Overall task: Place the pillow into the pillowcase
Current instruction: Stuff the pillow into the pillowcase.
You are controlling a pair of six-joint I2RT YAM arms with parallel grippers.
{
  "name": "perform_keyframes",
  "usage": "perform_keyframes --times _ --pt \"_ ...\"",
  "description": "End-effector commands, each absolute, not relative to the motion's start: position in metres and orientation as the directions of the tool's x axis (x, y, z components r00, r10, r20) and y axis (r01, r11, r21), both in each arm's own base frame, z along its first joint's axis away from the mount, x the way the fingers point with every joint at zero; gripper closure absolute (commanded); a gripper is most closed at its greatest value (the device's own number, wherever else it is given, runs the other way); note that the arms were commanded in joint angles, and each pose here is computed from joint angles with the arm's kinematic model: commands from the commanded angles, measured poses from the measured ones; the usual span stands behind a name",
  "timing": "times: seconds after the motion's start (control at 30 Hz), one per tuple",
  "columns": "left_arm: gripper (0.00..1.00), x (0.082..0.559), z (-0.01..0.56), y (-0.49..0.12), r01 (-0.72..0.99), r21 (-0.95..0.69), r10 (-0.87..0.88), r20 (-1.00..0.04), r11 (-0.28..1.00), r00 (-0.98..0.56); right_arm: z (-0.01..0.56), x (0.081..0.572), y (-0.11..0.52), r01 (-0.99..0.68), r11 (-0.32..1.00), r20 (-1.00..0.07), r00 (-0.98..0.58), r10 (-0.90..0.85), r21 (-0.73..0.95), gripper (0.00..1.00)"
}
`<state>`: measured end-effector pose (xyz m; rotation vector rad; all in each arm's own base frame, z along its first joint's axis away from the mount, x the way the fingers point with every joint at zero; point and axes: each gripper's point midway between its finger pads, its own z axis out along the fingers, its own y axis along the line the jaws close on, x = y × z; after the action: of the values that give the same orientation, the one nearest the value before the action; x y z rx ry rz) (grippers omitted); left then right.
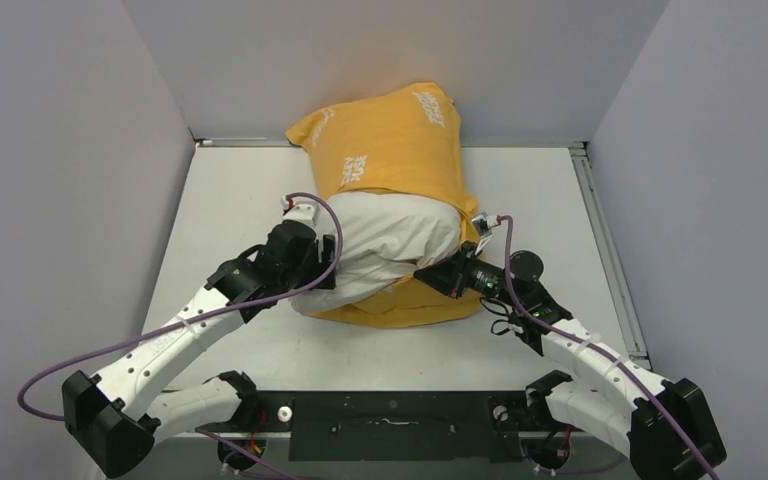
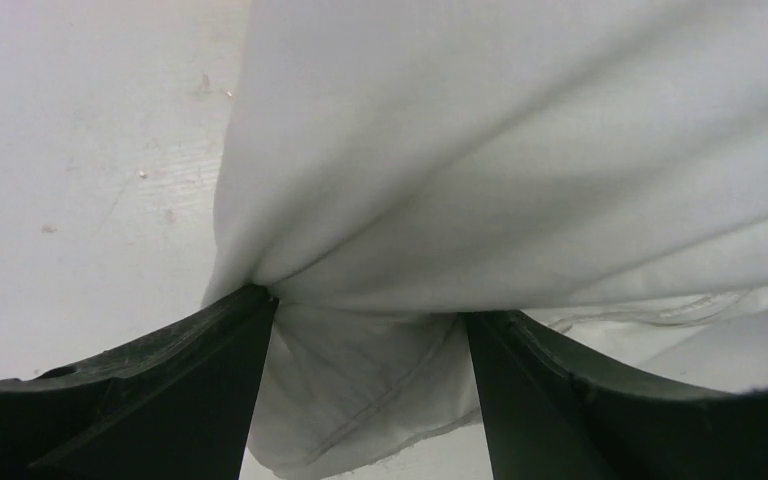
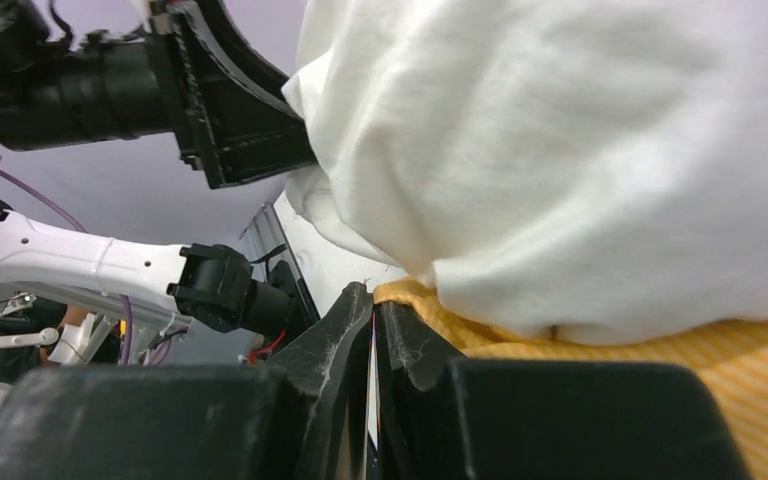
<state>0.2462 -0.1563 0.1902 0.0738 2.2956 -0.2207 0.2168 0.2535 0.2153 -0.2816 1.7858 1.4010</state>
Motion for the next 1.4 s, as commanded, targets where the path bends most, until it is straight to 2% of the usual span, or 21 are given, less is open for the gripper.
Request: perform_keyframes --times 0.0,0.07,0.1,0.13,0.2,0.23,0.3,0.4,0.53,0.63,0.77,0.9,1.07,1.2,1.3,1.37 --pt "0.29 0.237 0.149 -0.173 0.24 -0.184 0.06 -0.662 0.953 -0.747 0.276 0.211 0.255 -0.768 0.279 -0.807 -0.48 0.345 0.576 0.95" --pt "0.33 0.24 0.147 -0.193 0.296 -0.247 0.061 -0.664 0.923 -0.745 0.259 0.214 0.25 -0.733 0.351 -0.811 -0.498 0.308 0.583 0.95" --pt "0.39 0.241 0.145 -0.2 0.31 -0.271 0.058 -0.661 0.912 -0.749 0.248 0.217 0.244 -0.699 0.409 -0.81 -0.512 0.286 0.587 0.95" --pt "0.48 0.243 0.144 -0.204 0.315 -0.28 0.053 -0.664 0.907 -0.746 0.232 0.219 0.237 -0.654 0.473 -0.803 -0.534 0.263 0.59 0.9" --pt "0.72 0.245 0.14 -0.207 0.311 -0.292 0.043 -0.663 0.904 -0.748 0.207 0.218 0.217 -0.557 0.589 -0.786 -0.566 0.246 0.586 0.5" --pt "0.83 0.246 0.14 -0.209 0.311 -0.296 0.039 -0.664 0.903 -0.746 0.2 0.213 0.209 -0.528 0.62 -0.781 -0.577 0.24 0.581 0.39" --pt "0.99 0.249 0.14 -0.212 0.315 -0.31 0.028 -0.672 0.897 -0.74 0.201 0.203 0.199 -0.516 0.641 -0.786 -0.571 0.238 0.568 0.27" --pt "1.0 0.252 0.142 -0.213 0.308 -0.309 0.019 -0.677 0.9 -0.735 0.213 0.189 0.2 -0.549 0.6 -0.789 -0.562 0.25 0.581 0.23" --pt "1.0 0.257 0.152 -0.208 0.293 -0.281 0.018 -0.693 0.914 -0.721 0.219 0.18 0.222 -0.596 0.468 -0.75 -0.598 0.285 0.653 0.37" --pt "1.0 0.26 0.165 -0.204 0.286 -0.276 0.004 -0.714 0.917 -0.701 0.207 0.183 0.24 -0.592 0.441 -0.731 -0.619 0.286 0.674 0.5" --pt "1.0 0.262 0.184 -0.206 0.296 -0.301 -0.03 -0.745 0.907 -0.666 0.2 0.188 0.277 -0.613 0.412 -0.733 -0.622 0.274 0.674 0.54" --pt "1.0 0.267 0.196 -0.208 0.289 -0.315 -0.055 -0.756 0.904 -0.653 0.176 0.207 0.287 -0.544 0.465 -0.707 -0.626 0.33 0.698 0.58" --pt "1.0 0.272 0.204 -0.213 0.294 -0.325 -0.06 -0.757 0.899 -0.651 0.136 0.223 0.252 -0.379 0.569 -0.662 -0.598 0.452 0.73 0.56" --pt "1.0 0.274 0.207 -0.217 0.305 -0.333 -0.059 -0.756 0.892 -0.652 0.123 0.229 0.223 -0.32 0.581 -0.644 -0.56 0.521 0.748 0.45" --pt "1.0 0.274 0.207 -0.219 0.312 -0.339 -0.06 -0.756 0.888 -0.651 0.139 0.235 0.211 -0.374 0.531 -0.647 -0.502 0.573 0.76 0.31" --pt "1.0 0.273 0.206 -0.22 0.317 -0.343 -0.06 -0.756 0.884 -0.652 0.153 0.236 0.216 -0.43 0.501 -0.661 -0.493 0.566 0.751 0.27"
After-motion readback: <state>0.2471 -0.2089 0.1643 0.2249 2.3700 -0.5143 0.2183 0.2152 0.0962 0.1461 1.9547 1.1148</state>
